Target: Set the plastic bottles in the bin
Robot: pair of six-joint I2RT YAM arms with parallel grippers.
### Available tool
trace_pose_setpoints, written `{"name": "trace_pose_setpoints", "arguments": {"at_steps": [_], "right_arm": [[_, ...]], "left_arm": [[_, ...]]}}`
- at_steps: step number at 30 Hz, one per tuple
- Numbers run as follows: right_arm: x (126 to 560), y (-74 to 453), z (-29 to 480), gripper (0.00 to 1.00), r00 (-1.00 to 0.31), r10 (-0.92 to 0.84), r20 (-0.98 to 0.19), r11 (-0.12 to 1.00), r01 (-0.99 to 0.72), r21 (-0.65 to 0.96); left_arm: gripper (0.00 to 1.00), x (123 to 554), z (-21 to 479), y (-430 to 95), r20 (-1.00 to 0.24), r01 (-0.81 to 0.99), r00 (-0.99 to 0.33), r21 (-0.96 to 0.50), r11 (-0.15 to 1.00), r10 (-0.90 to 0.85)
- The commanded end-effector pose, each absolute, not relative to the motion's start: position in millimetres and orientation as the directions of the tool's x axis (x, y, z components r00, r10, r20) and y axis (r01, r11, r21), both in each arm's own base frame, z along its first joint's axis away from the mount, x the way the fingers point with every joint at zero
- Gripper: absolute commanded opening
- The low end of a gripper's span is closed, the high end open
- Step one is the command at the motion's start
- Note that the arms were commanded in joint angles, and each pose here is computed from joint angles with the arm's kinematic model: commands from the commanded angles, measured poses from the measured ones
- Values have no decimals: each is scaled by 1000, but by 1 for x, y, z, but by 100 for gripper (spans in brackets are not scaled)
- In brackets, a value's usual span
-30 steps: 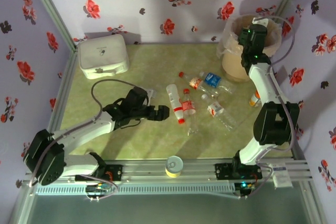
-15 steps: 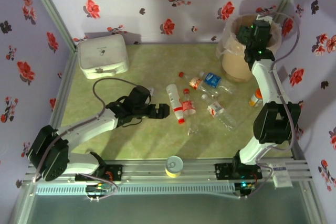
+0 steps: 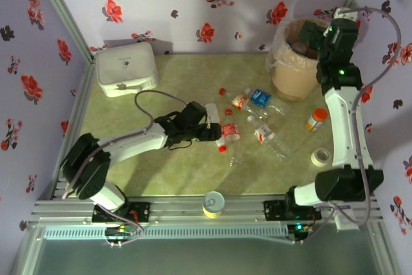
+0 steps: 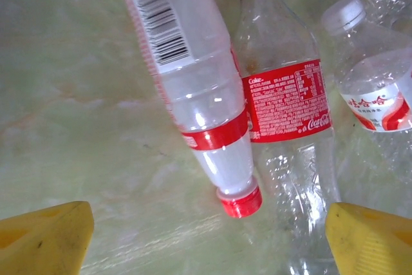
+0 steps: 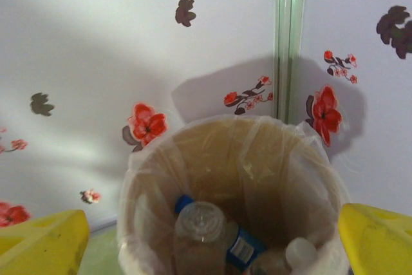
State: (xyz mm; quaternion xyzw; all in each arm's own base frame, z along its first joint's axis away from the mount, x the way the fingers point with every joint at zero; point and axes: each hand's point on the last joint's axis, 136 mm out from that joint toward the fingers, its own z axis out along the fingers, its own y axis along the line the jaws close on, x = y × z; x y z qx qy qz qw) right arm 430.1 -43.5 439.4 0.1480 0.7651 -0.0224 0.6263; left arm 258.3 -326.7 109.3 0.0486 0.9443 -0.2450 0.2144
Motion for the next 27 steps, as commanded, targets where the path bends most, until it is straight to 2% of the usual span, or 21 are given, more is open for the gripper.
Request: {"name": "trace_pose_setpoints", "arguments": {"at_steps": [1, 6, 14, 21, 27], "right_arm": [[412, -31, 424, 99, -217, 247, -944, 958, 202, 204], [388, -26, 414, 99, -239, 254, -937, 959, 188, 212], [372, -24, 430, 99, -200, 259, -945, 959, 166, 228], [374, -20, 426, 99, -210, 267, -941, 959, 151, 238], [376, -19, 423, 99, -218, 272, -937, 959, 147, 244]], "left_arm": [[86, 263, 96, -326, -384, 56, -917, -395, 917, -109], [74, 278, 85, -338, -380, -11, -908, -395, 918, -175], [76, 279, 59, -354, -331, -21, -931, -365, 931, -150], [65, 275, 37, -349, -304, -68, -935, -349, 935, -181], [66, 272, 22, -344, -290, -75, -941, -322, 944, -174]]}}
